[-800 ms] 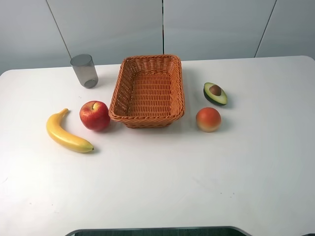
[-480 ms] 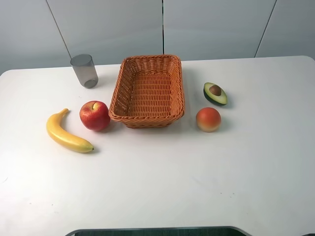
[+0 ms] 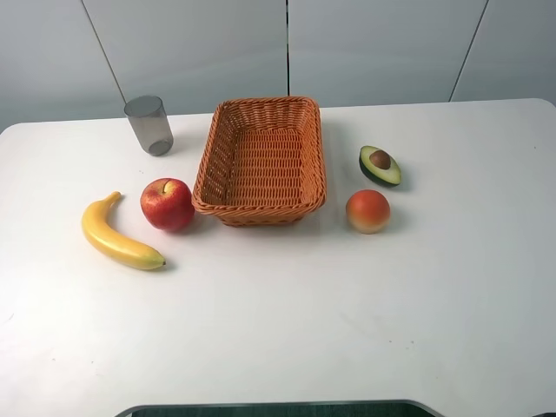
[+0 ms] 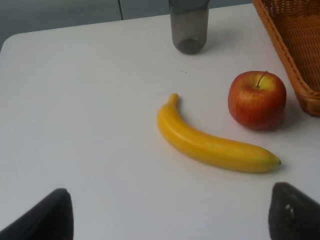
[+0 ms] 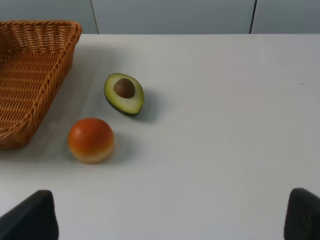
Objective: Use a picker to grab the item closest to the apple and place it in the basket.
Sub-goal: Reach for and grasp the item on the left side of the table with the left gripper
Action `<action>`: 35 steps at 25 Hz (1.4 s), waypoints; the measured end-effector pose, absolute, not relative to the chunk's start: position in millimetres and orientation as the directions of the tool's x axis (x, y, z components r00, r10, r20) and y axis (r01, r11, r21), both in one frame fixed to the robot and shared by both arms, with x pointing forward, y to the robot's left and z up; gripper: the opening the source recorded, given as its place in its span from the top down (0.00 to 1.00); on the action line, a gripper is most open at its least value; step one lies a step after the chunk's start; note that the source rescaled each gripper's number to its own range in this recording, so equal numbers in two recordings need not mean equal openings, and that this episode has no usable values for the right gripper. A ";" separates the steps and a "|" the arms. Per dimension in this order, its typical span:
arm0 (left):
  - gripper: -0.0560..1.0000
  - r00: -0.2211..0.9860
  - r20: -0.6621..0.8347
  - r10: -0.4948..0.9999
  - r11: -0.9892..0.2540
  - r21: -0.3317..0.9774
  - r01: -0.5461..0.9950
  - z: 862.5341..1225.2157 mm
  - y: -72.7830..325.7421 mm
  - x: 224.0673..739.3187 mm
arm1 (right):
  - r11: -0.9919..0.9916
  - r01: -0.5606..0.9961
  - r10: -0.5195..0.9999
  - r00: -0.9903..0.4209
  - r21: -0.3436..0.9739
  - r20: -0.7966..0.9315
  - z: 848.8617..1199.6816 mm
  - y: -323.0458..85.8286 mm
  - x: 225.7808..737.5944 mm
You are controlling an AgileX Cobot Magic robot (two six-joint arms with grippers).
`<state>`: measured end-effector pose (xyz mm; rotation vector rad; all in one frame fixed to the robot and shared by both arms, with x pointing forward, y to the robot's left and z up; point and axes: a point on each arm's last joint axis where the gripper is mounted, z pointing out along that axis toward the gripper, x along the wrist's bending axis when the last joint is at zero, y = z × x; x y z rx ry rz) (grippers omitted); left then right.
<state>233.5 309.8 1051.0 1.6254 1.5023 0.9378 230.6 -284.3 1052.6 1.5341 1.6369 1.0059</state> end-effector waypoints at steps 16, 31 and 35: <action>0.00 0.056 0.039 0.998 -0.060 0.879 0.473 1051.0 309.8 233.5 | 0.011 0.479 0.996 -0.084 0.878 0.033 1052.6 -284.3 230.6; 0.00 0.061 0.037 0.997 -0.055 0.945 0.323 1095.4 307.7 245.3 | 0.011 0.479 0.996 -0.084 0.878 0.033 1052.6 -284.3 230.6; 0.00 0.042 0.022 0.999 -0.039 0.874 0.484 1091.8 304.3 278.4 | 0.011 0.479 0.996 -0.084 0.878 0.033 1052.6 -284.3 230.6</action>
